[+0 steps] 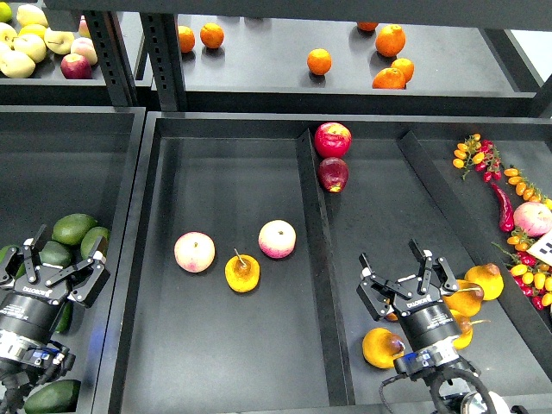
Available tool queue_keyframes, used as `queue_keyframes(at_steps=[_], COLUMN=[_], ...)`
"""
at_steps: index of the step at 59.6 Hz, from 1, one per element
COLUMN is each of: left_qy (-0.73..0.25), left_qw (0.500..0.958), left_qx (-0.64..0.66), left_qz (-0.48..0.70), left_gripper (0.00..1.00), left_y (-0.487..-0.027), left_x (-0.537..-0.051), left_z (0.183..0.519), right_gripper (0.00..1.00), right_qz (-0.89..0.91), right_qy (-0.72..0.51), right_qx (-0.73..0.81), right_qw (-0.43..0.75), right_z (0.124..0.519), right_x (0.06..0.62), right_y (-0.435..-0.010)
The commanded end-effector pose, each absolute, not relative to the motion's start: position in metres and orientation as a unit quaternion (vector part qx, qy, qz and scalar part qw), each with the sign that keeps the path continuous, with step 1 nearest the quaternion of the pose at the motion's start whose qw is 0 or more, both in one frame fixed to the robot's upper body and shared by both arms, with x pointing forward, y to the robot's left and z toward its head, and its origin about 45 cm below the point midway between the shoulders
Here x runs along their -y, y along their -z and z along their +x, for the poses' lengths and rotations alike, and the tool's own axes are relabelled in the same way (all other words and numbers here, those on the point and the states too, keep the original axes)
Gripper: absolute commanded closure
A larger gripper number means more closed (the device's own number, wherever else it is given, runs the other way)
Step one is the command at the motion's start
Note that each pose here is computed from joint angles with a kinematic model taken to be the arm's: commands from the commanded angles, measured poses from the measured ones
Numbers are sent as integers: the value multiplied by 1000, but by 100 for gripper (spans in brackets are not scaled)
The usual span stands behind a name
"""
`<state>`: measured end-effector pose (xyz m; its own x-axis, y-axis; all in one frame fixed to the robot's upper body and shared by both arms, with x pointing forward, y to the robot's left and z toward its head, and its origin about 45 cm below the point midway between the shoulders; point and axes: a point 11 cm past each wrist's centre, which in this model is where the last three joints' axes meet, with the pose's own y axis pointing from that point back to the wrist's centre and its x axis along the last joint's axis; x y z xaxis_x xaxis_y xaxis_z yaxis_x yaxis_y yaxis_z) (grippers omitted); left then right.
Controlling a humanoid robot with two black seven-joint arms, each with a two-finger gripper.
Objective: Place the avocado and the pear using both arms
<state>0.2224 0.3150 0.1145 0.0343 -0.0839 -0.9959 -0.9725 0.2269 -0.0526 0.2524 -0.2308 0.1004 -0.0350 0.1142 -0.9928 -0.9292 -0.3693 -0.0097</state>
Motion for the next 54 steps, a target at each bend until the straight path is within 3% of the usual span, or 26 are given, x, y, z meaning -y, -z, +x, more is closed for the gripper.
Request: queue_keyframes(at_steps=[1, 24, 54], left_qy=[-400, -399, -392], left_qw=[558, 567, 579], left_qx=[-549, -545, -556], left_qz=[-476, -472, -449], left_gripper=[1, 1, 1], left_y=[-128, -132, -128], left_x=[-316, -314, -299], left_z=[226, 228, 227], right_gripper=[0, 0, 0], right_qz=[-543, -541, -582], right_qy=[-629, -645, -639], right_qx=[-371, -384, -366], right_qw=[414, 378, 345], right_z=[260, 317, 299], right_x=[228, 222, 195], right_y=[-108, -136, -126])
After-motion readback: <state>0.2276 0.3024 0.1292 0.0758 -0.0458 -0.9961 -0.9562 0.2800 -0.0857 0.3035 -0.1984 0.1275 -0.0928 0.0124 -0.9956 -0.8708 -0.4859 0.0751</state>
